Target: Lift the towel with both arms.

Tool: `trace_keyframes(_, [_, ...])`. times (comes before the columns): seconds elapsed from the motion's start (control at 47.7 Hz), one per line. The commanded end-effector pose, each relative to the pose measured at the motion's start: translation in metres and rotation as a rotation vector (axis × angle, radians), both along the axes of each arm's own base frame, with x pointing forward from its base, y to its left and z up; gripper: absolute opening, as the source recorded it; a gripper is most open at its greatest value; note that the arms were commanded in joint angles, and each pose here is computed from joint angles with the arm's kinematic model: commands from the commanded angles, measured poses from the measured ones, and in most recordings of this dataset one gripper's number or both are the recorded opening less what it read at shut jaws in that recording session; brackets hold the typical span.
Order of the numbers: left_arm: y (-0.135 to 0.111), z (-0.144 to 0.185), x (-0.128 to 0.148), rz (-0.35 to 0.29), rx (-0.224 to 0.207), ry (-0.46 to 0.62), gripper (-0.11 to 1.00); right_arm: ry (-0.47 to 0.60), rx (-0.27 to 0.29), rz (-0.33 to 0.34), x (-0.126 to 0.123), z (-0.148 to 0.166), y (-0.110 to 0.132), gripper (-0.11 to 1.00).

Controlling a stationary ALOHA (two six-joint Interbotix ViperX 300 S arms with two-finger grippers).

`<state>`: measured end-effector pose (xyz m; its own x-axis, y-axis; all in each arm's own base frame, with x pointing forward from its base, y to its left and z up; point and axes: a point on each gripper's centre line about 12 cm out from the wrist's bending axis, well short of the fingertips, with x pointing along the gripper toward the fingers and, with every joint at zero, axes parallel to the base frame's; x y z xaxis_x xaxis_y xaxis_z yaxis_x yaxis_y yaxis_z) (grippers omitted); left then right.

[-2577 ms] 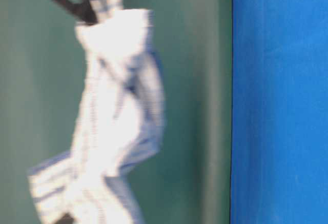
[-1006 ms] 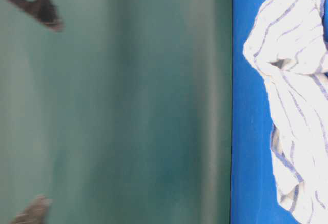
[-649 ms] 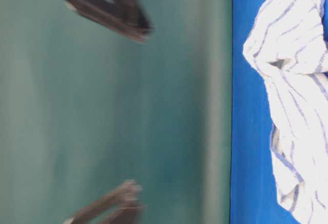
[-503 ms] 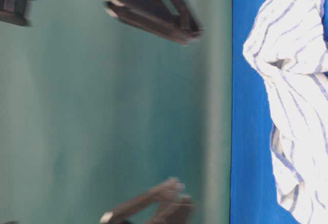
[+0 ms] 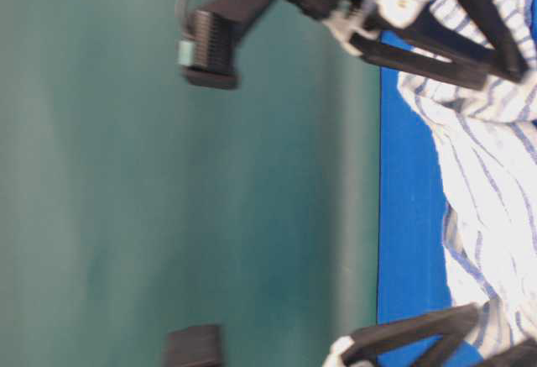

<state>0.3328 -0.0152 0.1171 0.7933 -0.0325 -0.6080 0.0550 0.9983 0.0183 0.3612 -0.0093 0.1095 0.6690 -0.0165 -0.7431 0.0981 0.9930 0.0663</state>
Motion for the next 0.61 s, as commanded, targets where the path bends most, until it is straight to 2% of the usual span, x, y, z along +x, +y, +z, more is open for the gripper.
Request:
trace_keyframes(0.0, [-0.007, -0.001, 0.010, -0.015, -0.004, -0.014, 0.92, -0.027, 0.008, 0.000, 0.007, 0.001, 0.001, 0.66])
trace_keyframes(0.293, [-0.007, -0.021, 0.015, -0.014, -0.002, 0.040, 0.91, -0.012, 0.012, -0.004, 0.010, -0.007, 0.001, 0.65])
trace_keyframes(0.419, [-0.007, -0.022, 0.014, -0.015, 0.000, 0.058, 0.86, -0.012, 0.007, 0.002, 0.010, -0.007, 0.001, 0.58])
trace_keyframes(0.503, [-0.007, -0.024, 0.012, -0.016, 0.001, 0.084, 0.71, -0.015, 0.006, 0.003, 0.011, -0.006, 0.001, 0.39])
trace_keyframes(0.587, [-0.007, -0.025, 0.010, -0.017, 0.003, 0.104, 0.46, -0.012, 0.006, 0.003, 0.010, -0.006, 0.001, 0.14])
